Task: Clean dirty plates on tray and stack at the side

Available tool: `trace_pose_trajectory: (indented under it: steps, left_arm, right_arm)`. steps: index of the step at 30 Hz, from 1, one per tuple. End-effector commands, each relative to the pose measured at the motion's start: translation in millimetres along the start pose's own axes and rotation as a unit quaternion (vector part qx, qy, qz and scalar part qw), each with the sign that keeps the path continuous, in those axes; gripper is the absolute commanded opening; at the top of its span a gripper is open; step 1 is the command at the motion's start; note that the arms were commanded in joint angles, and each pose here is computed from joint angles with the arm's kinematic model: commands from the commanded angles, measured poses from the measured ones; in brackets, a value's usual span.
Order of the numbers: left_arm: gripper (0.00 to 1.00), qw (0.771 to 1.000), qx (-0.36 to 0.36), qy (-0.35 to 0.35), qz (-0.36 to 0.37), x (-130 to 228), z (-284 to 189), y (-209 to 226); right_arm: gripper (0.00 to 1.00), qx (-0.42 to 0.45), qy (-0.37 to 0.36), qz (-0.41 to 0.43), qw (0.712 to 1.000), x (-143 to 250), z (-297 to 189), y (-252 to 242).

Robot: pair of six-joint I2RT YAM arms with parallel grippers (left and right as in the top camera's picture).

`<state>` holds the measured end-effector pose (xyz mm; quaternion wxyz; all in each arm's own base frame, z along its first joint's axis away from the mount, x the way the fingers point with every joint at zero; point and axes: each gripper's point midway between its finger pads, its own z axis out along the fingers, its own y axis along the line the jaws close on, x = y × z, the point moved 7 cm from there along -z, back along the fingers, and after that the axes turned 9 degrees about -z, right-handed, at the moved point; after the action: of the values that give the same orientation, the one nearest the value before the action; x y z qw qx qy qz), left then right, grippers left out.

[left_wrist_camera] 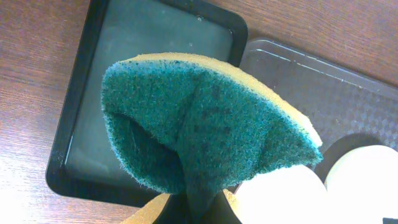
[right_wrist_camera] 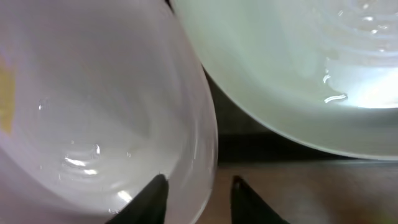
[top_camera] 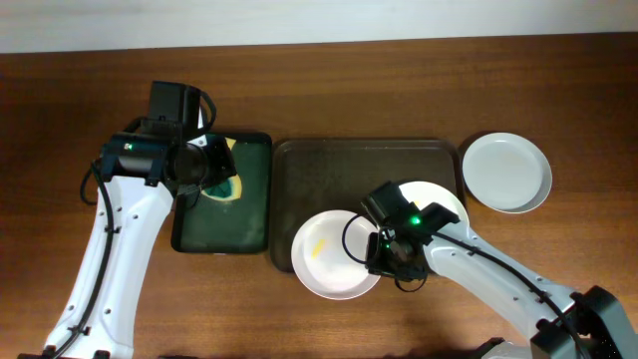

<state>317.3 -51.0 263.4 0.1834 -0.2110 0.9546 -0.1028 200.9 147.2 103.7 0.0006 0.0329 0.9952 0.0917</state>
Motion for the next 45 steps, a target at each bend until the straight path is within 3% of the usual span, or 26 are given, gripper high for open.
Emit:
trace_pose_trajectory:
  steps: [1,9,14,18,21,26,31,39,40,41,42,45]
  left_arm:
    - [0.00,1.000,-0.001,-0.004,0.010,-0.4,-1.4,-0.7]
    - [0.00,1.000,-0.002,-0.002,0.010,0.3,-1.4,-0.2]
    - [0.00,1.000,-0.003,-0.001,0.010,0.7,-1.4,0.1]
    - [0.00,1.000,-0.003,-0.001,0.010,0.6,-1.4,0.2]
    - [0.00,1.000,-0.003,-0.001,0.023,0.6,-1.4,0.2]
    - [0.00,1.000,-0.002,-0.003,0.023,-0.1,-1.4,-0.3]
    - [0.00,0.999,-0.016,-0.016,0.023,-3.2,-1.5,2.1]
    - [0.00,0.998,-0.039,-0.030,0.034,-6.3,-1.4,6.8]
    - [0.00,0.998,-0.048,-0.033,0.034,-7.5,-0.3,8.2]
    - [0.00,0.998,-0.052,-0.032,0.034,-8.0,2.0,8.9]
    - [0.00,0.998,-0.055,-0.028,0.035,-8.2,5.1,8.9]
    - [0.00,0.997,-0.063,-0.015,0.034,-8.8,15.9,9.5]
  right_arm:
    - [0.30,0.007,-0.006,0.009,1.000,1.2,3.4,-1.9]
    - [0.21,0.009,-0.010,0.035,0.999,1.2,16.4,-5.4]
    - [0.04,0.004,-0.016,0.034,0.999,-1.1,16.2,-3.5]
    - [0.04,-0.015,-0.040,0.006,0.999,-17.3,-2.6,11.0]
    - [0.04,-0.043,-0.095,-0.056,0.993,-47.2,-39.5,32.9]
    - [0.04,-0.060,-0.169,-0.058,0.982,-102.7,-65.8,23.4]
    - [0.04,-0.052,-0.193,-0.096,0.975,-140.0,-32.1,19.1]
    - [0.04,-0.012,-0.180,-0.087,0.980,-158.8,19.0,11.1]
    - [0.07,-0.013,-0.180,-0.087,0.980,-160.7,15.4,12.6]
    - [0.23,-0.018,-0.176,-0.093,0.980,-163.8,8.1,14.8]
    - [0.33,-0.023,-0.172,-0.105,0.979,-168.2,-2.5,17.3]
    - [0.50,-0.017,-0.174,-0.136,0.975,-185.3,-46.1,21.2]
